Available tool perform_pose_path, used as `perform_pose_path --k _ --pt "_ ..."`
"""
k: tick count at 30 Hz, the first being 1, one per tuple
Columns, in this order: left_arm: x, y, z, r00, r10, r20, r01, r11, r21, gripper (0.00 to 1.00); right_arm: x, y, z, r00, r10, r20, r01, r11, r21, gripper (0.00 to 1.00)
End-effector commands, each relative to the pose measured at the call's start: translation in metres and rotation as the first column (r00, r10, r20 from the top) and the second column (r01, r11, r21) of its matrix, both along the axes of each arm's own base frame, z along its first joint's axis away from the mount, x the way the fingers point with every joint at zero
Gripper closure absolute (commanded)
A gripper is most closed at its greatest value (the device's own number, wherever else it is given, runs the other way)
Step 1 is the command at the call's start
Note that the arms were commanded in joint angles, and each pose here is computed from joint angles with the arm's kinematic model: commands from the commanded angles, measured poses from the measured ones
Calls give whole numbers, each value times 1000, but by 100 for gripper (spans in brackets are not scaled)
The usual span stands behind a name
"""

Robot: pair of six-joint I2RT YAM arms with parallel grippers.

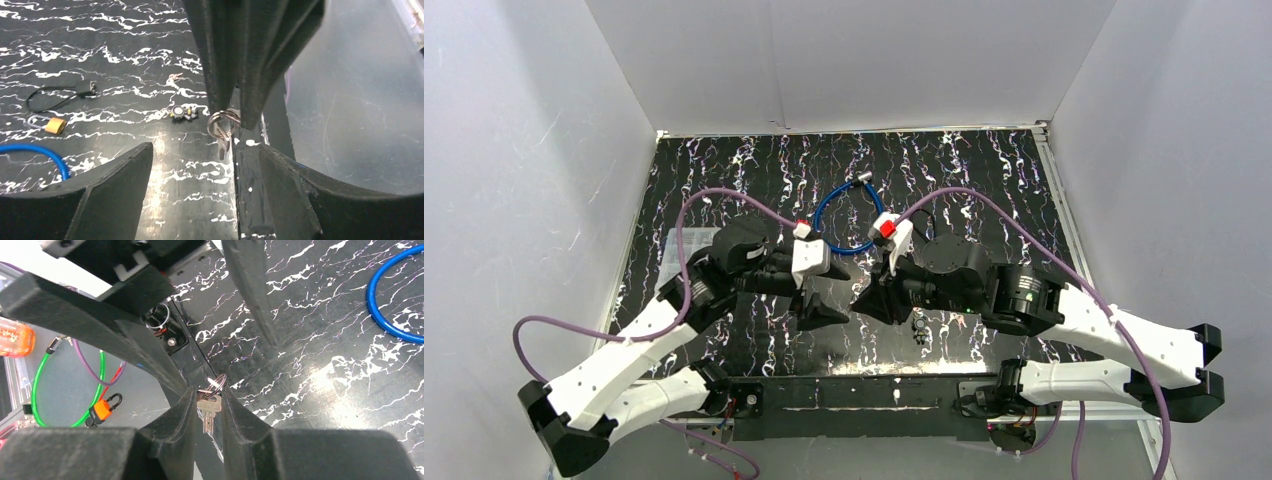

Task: Unlock with the key

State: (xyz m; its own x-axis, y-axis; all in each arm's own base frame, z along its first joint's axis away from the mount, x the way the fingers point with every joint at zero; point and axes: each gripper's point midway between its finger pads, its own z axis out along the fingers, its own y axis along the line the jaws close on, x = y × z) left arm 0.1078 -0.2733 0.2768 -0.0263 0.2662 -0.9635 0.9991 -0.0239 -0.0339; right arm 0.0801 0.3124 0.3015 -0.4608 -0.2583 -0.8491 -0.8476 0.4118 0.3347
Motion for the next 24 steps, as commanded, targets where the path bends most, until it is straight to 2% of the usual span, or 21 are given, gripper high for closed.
perform_pose_path --k 1,7,13,19,24 --pt "-6 -18 28 997 -80 -14 78 990 -122 23 -2 -8 27 1000 3 13 -3 1000 27 99" --pt "-17 -21 30 986 -160 -49 151 977 -148 24 -1 -9 37 1000 -2 30 1 999 43 99" --pt "-23 -17 15 982 -186 -24 181 975 -126 26 2 -11 46 999 -10 51 7 998 60 99" --pt "-14 -17 -1 989 -145 8 145 986 -87 28 1 -13 58 998 -10 59 5 996 89 99" --pt "-3 -23 3 994 -110 19 111 989 -93 33 0 -13 61 998 -10 57 4 995 102 99"
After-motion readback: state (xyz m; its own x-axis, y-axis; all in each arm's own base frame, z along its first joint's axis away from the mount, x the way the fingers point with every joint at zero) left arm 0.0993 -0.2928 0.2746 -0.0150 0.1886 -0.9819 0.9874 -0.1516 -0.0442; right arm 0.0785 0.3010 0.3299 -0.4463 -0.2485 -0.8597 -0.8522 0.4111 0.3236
